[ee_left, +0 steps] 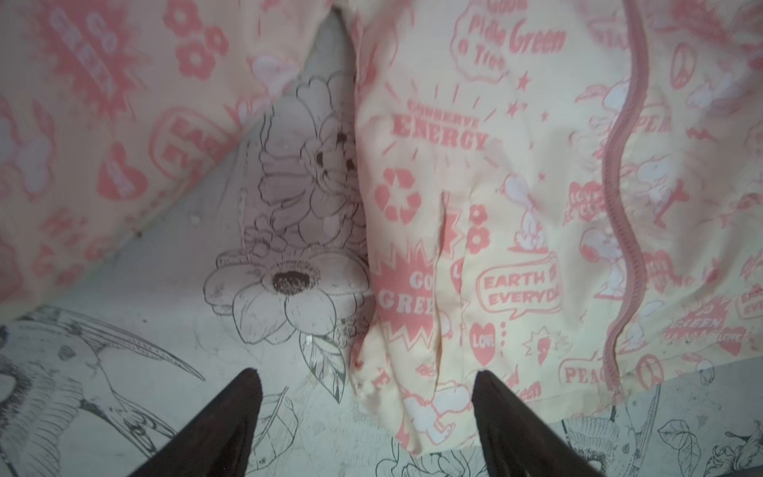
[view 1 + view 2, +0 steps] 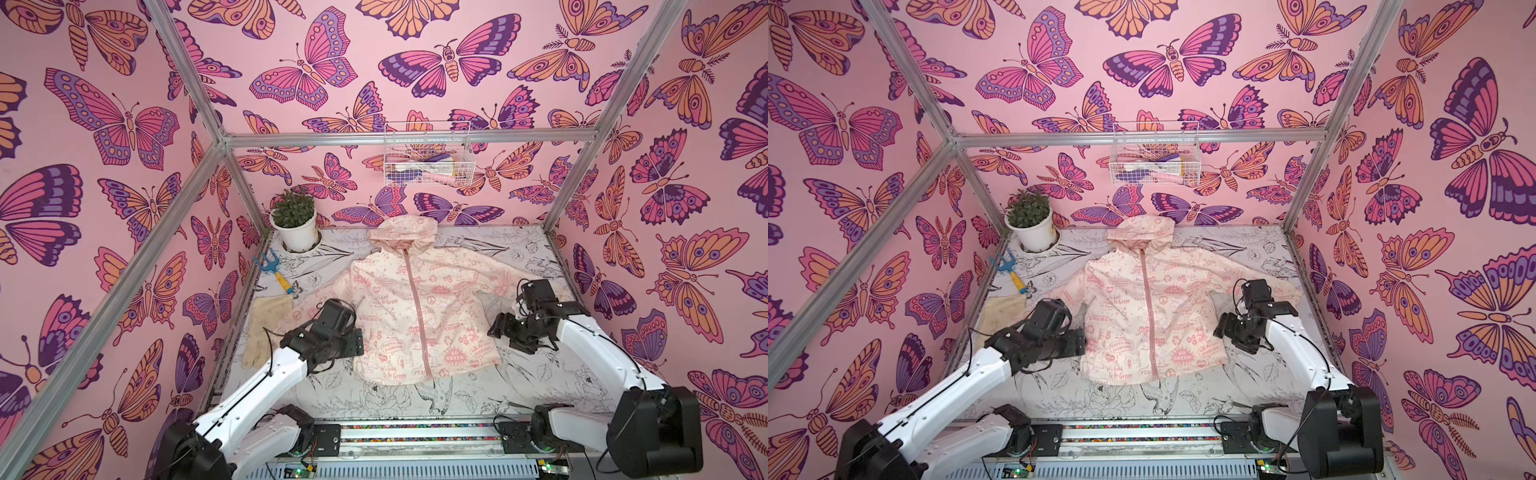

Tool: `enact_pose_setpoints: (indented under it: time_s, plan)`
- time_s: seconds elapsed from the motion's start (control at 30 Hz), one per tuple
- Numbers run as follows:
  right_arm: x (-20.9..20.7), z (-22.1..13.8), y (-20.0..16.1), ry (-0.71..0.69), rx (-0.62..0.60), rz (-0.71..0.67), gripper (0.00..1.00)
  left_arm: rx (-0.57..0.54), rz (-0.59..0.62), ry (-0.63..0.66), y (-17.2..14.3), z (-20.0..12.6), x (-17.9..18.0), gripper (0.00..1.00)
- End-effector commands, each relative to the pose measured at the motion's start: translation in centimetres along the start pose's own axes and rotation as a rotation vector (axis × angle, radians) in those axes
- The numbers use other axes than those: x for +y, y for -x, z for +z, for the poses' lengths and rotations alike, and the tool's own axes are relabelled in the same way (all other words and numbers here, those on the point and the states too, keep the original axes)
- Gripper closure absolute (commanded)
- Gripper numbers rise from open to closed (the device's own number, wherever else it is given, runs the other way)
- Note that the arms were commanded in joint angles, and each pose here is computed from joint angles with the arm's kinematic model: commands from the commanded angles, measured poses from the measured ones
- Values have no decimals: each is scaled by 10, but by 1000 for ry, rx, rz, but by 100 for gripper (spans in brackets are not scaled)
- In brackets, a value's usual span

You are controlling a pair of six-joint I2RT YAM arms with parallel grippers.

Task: Unzip the jacket
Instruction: Flatten out the jacket at the center of the board.

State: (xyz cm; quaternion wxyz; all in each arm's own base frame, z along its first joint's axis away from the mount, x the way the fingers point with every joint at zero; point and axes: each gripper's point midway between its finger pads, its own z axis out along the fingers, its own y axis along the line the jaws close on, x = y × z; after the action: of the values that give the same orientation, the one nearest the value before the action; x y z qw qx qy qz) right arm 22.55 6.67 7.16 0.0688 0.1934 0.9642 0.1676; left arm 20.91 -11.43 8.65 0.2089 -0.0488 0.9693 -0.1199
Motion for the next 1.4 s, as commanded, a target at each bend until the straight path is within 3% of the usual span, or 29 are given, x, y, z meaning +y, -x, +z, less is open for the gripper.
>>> enact_pose_setpoints:
  time_s: [0.0, 0.17, 0.5, 0.6, 0.7, 0.77, 0.9, 1.17, 1.27, 1.37]
  plan:
    - [-12, 18, -8, -24, 21, 44, 25, -14, -53, -92, -10, 4, -14, 17]
    - [-8, 40, -8, 20, 54, 54, 30, 44, -39, -77, -28, 15, -11, 17]
    - [-13, 50, -14, 20, 66, 56, 41, 134, 25, -19, -47, 44, -14, 17]
    - [-7, 49, -13, 60, 55, 52, 56, 151, 74, -79, -51, 60, -31, 18]
    - [2, 46, -13, 111, 48, 44, 78, 216, 110, -195, -66, 82, -51, 25]
    - [3, 41, -15, 110, 51, 38, 99, 252, 113, -228, -73, 88, -58, 34]
    - [8, 18, -15, 118, 18, 46, 100, 280, 96, -265, -74, 83, -69, 45]
    - [46, -56, 32, 171, -183, 41, 100, 196, 68, -280, -45, 22, -81, 91]
    - [72, -67, 69, 186, -202, 21, 100, 130, 86, -249, -15, -8, -88, 91]
    - [96, -57, 112, 189, -174, 8, 100, 129, 56, -243, 22, -19, -102, 74]
